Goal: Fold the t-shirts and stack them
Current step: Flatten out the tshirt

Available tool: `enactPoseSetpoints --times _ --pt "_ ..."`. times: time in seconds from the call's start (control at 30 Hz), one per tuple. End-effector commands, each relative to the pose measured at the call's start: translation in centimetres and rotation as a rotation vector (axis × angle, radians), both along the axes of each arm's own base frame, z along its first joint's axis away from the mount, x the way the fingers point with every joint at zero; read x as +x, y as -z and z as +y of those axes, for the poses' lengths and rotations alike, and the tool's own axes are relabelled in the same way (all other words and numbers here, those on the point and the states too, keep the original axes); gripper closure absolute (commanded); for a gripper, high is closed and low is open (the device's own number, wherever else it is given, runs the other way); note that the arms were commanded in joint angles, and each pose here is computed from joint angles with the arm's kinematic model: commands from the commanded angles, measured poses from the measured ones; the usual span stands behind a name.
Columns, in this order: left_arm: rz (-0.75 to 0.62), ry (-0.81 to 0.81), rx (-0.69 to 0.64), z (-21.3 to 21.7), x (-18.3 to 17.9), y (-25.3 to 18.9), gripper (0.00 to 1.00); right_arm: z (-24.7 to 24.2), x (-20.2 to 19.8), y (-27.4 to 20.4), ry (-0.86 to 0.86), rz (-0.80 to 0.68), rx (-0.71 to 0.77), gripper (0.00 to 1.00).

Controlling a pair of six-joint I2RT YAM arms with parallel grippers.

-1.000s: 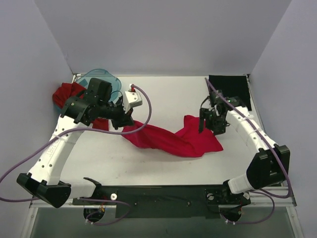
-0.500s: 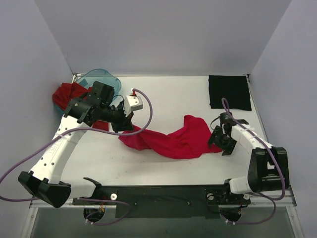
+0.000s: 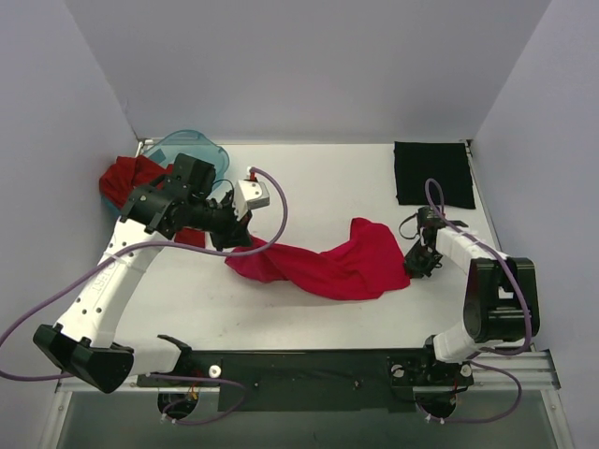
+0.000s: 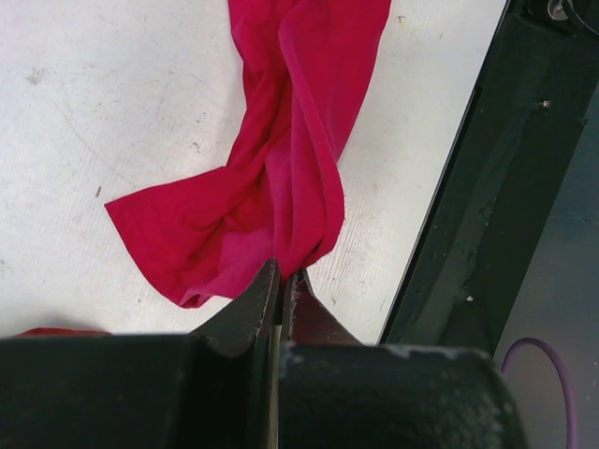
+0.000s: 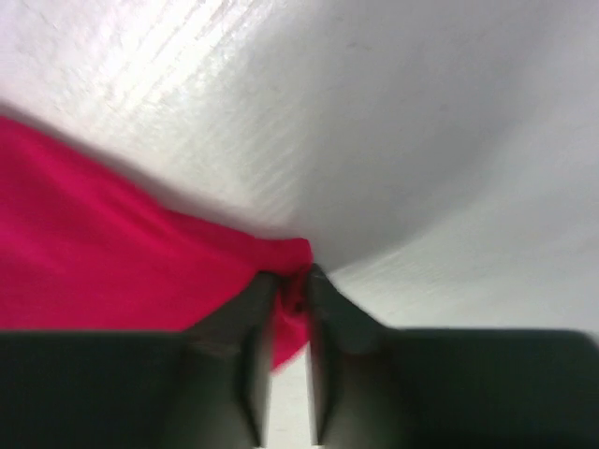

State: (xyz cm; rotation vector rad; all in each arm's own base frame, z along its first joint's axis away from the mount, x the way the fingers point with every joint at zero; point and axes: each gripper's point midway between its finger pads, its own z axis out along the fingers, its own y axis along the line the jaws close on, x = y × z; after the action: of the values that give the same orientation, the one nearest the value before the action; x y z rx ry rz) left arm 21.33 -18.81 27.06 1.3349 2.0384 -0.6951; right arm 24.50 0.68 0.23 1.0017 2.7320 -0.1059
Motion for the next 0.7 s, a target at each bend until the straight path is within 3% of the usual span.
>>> enactPoseSetpoints --times 0.0,0.1,0.23,0.33,0.47,0.53,0.67 --pt "-0.031 0.017 -0.016 0.1 -0.6 -0.7 1.0 1.0 0.1 -0.1 0.014 -0.018 0.077 1.0" --pt "-0.04 0.016 0.008 0.4 -0.3 -0.2 1.0 1.1 2.6 -4.1 -0.021 -0.123 0.09 1.0" --pt "-0.044 0.006 0.056 1.1 0.0 1.3 1.0 1.5 5.8 -12.8 -0.099 -0.327 0.092 1.0" --pt "-0.045 0.01 0.095 1.7 0.0 2.5 1.0 2.4 8.4 -21.4 -0.157 -0.562 0.103 1.0" --pt "-0.021 0.032 0.127 2.1 -0.6 4.5 1.0 6.1 12.0 -29.4 -0.265 -0.811 0.152 1.0" --pt "-0.009 0.056 0.137 2.1 -1.1 5.3 1.0 10.1 13.7 -30.8 -0.346 -0.877 0.209 1.0" --pt "0.009 0.104 0.164 2.1 -2.3 6.7 1.0 14.3 18.0 -29.4 -0.374 -0.849 0.282 1.0"
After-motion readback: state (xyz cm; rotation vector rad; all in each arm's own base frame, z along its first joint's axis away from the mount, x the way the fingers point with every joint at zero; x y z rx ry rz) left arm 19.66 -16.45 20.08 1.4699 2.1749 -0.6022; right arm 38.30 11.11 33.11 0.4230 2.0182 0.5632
